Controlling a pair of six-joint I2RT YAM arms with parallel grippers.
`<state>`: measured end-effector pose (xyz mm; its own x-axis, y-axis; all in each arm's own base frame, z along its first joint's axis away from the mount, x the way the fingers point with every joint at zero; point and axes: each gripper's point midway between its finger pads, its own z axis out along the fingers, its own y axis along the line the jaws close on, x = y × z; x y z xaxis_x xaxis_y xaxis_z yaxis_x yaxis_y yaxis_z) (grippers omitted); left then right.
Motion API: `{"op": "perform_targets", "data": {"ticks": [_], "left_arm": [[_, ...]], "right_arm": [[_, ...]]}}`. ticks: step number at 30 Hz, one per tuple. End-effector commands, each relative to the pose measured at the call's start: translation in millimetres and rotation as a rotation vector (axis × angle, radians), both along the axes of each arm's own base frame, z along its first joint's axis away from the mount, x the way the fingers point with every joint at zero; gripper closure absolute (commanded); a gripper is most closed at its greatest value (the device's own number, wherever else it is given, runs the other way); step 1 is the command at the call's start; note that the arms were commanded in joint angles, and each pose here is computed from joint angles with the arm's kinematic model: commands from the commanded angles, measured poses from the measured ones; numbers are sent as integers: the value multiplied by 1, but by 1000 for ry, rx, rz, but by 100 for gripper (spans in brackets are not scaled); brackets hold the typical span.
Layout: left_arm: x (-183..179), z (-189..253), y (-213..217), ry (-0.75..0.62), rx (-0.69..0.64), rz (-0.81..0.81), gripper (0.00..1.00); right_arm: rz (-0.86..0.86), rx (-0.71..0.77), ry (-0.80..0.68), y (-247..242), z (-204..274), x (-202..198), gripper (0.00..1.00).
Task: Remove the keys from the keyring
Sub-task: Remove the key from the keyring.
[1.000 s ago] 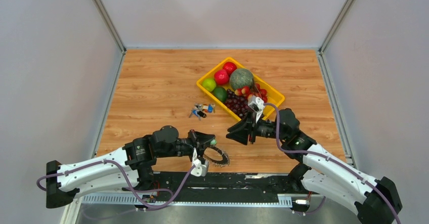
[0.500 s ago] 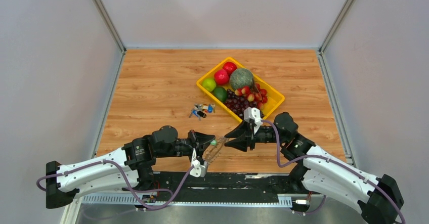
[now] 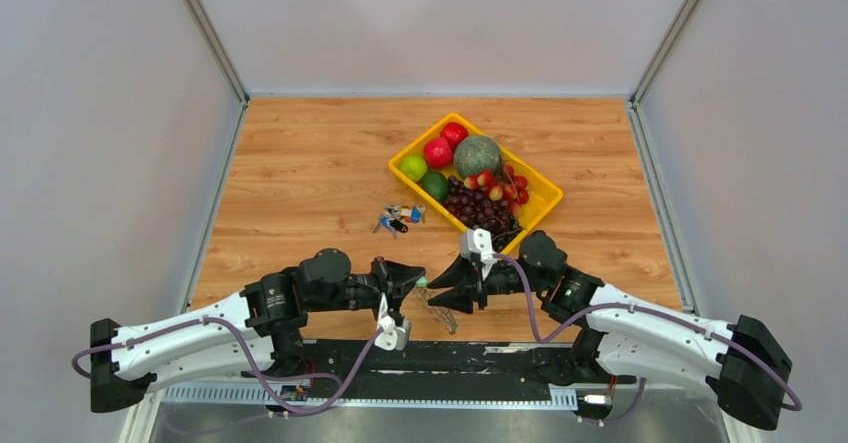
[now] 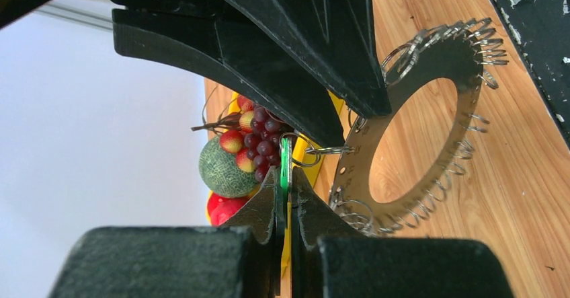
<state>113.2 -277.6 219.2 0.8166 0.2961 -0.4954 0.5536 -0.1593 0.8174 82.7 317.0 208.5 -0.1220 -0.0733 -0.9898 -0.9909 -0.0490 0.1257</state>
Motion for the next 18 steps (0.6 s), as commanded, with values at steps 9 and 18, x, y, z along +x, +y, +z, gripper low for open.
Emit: {"op": "perform_targets", "data": {"ticks": [9,18], "left_arm": [[-3,29,-5,-33,-94,-22,100],[-2,28,-5,-33,-92,-20,100]], "right_arm": [[-59,84,-46,13,26,12,59],[-33,104,-48,15,32,6,58]]}}
